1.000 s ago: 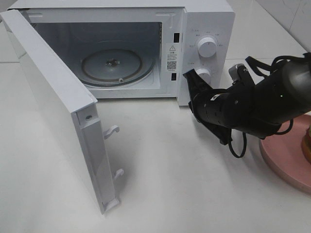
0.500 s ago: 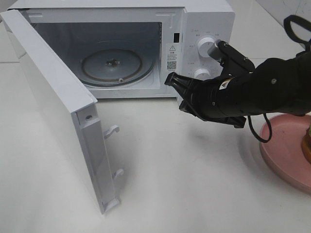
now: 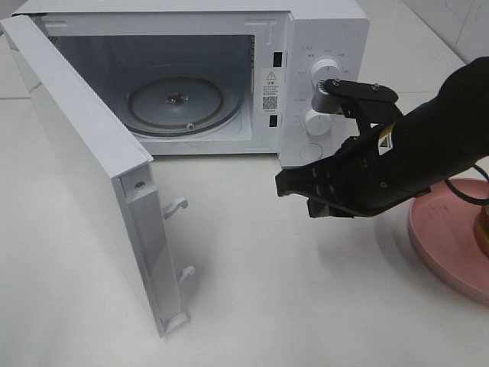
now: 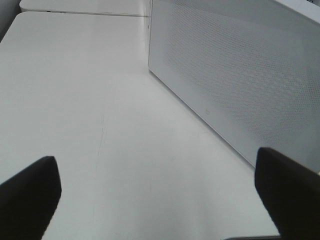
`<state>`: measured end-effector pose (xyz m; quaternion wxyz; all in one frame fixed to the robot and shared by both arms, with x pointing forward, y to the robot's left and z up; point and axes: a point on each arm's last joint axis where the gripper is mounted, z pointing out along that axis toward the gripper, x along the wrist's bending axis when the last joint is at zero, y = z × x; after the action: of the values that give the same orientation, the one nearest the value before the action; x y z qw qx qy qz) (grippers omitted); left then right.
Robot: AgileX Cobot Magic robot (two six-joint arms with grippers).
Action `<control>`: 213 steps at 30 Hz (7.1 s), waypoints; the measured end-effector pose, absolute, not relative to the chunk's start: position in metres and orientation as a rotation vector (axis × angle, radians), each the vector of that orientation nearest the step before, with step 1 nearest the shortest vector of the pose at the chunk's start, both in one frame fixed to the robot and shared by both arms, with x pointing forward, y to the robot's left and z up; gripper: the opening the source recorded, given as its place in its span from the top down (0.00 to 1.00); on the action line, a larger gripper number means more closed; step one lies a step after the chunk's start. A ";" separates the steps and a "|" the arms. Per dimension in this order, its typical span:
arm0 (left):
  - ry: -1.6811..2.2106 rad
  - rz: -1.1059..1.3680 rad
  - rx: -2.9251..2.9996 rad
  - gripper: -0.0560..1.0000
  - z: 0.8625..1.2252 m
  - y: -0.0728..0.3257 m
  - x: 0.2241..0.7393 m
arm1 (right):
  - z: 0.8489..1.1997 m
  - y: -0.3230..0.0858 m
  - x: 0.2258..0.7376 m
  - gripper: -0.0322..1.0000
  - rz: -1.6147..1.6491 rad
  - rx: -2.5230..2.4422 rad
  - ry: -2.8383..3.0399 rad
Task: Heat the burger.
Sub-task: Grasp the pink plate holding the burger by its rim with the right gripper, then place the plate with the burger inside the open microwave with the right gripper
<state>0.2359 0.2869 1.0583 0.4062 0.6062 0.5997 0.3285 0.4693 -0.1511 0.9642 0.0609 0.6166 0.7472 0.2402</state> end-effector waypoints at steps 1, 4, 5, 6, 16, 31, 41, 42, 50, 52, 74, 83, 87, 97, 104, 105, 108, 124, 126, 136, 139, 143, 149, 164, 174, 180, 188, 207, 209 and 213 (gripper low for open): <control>1.513 0.829 1.529 0.03 1.058 0.287 0.236 | 0.966 -0.153 0.467 0.96 0.697 1.832 2.292; 1.513 0.829 1.529 0.03 1.058 0.287 0.236 | 0.974 -0.158 0.458 0.95 0.622 1.717 2.394; 1.513 0.829 1.529 0.03 1.058 0.287 0.236 | 0.975 -0.159 0.456 0.95 0.612 1.695 2.411; 1.513 0.829 1.529 0.03 1.058 0.287 0.236 | 0.975 -0.159 0.456 0.95 0.612 1.695 2.411; 1.513 0.829 1.529 0.03 1.058 0.287 0.236 | 0.986 -0.186 0.458 0.92 0.430 1.734 2.461; 1.513 0.829 1.529 0.03 1.058 0.287 0.236 | 0.984 -0.250 0.476 0.39 0.268 1.900 2.272; 1.513 0.829 1.529 0.03 1.058 0.287 0.236 | 0.979 -0.252 0.482 0.01 0.247 1.876 2.251; 1.513 0.829 1.529 0.03 1.058 0.287 0.236 | 0.979 -0.252 0.482 0.01 0.247 1.876 2.251; 1.513 0.829 1.529 0.03 1.058 0.287 0.236 | 0.957 -0.251 0.494 0.02 0.178 1.925 2.248; 1.513 0.829 1.529 0.03 1.058 0.287 0.236 | 0.948 -0.252 0.500 0.03 0.149 1.923 2.232; 1.513 0.829 1.529 0.03 1.058 0.287 0.236 | 0.913 -0.254 0.525 0.08 0.031 1.886 2.211; 1.513 0.830 1.529 0.03 1.058 0.287 0.236 | 0.892 -0.256 0.532 0.11 -0.066 1.894 2.218; 1.513 0.830 1.529 0.03 1.058 0.287 0.236 | 0.888 -0.255 0.534 0.12 -0.075 1.897 2.222; 1.513 0.830 1.529 0.03 1.058 0.287 0.236 | 0.885 -0.254 0.537 0.16 -0.067 1.925 2.214; 1.513 0.830 1.529 0.03 1.058 0.287 0.236 | 0.885 -0.252 0.537 0.23 -0.060 1.968 2.206; 1.513 0.830 1.529 0.03 1.058 0.287 0.236 | 0.885 -0.252 0.537 0.23 -0.060 1.968 2.206; 1.513 0.830 1.529 0.03 1.058 0.287 0.236 | 0.884 -0.252 0.536 0.26 -0.059 1.977 2.207; 1.514 0.828 1.531 0.03 1.058 0.287 0.236 | 0.883 -0.252 0.533 0.71 -0.104 1.993 2.213; 1.514 0.828 1.531 0.03 1.058 0.287 0.236 | 0.883 -0.252 0.533 0.71 -0.106 1.991 2.214; 1.514 0.828 1.531 0.03 1.058 0.287 0.236 | 0.886 -0.254 0.531 0.76 -0.152 1.973 2.224; 1.514 0.828 1.531 0.03 1.058 0.287 0.236 | 0.888 -0.257 0.528 0.82 -0.190 1.966 2.222; 1.514 0.828 1.531 0.03 1.058 0.287 0.236 | 0.888 -0.255 0.524 0.84 -0.235 1.933 2.240; 1.514 0.828 1.531 0.03 1.058 0.287 0.236 | 0.890 -0.248 0.518 0.89 -0.319 1.864 2.251; 1.514 0.828 1.531 0.03 1.058 0.287 0.236 | 0.915 -0.234 0.509 0.92 -0.306 1.792 2.230; 1.514 0.828 1.531 0.03 1.058 0.287 0.236 | 0.936 -0.222 0.498 0.91 -0.308 1.703 2.221; 1.514 0.828 1.531 0.03 1.058 0.287 0.236 | 0.943 -0.217 0.490 0.91 -0.327 1.638 2.220; 1.514 0.828 1.531 0.03 1.058 0.287 0.236 | 0.947 -0.221 0.463 0.91 -0.319 1.608 2.212; 1.514 0.828 1.531 0.03 1.058 0.287 0.236 | 0.963 -0.197 0.417 0.91 -0.277 1.394 2.296; 1.514 0.828 1.531 0.03 1.058 0.287 0.236 | 0.964 -0.194 0.414 0.91 -0.279 1.366 2.307; 1.514 0.828 1.531 0.03 1.058 0.287 0.236 | 0.965 -0.188 0.408 0.91 -0.294 1.316 2.323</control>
<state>0.2361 0.2870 1.0577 0.4053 0.6065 0.6001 0.3282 0.4084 -0.1880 0.9647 0.2256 0.4774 0.8425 -0.1066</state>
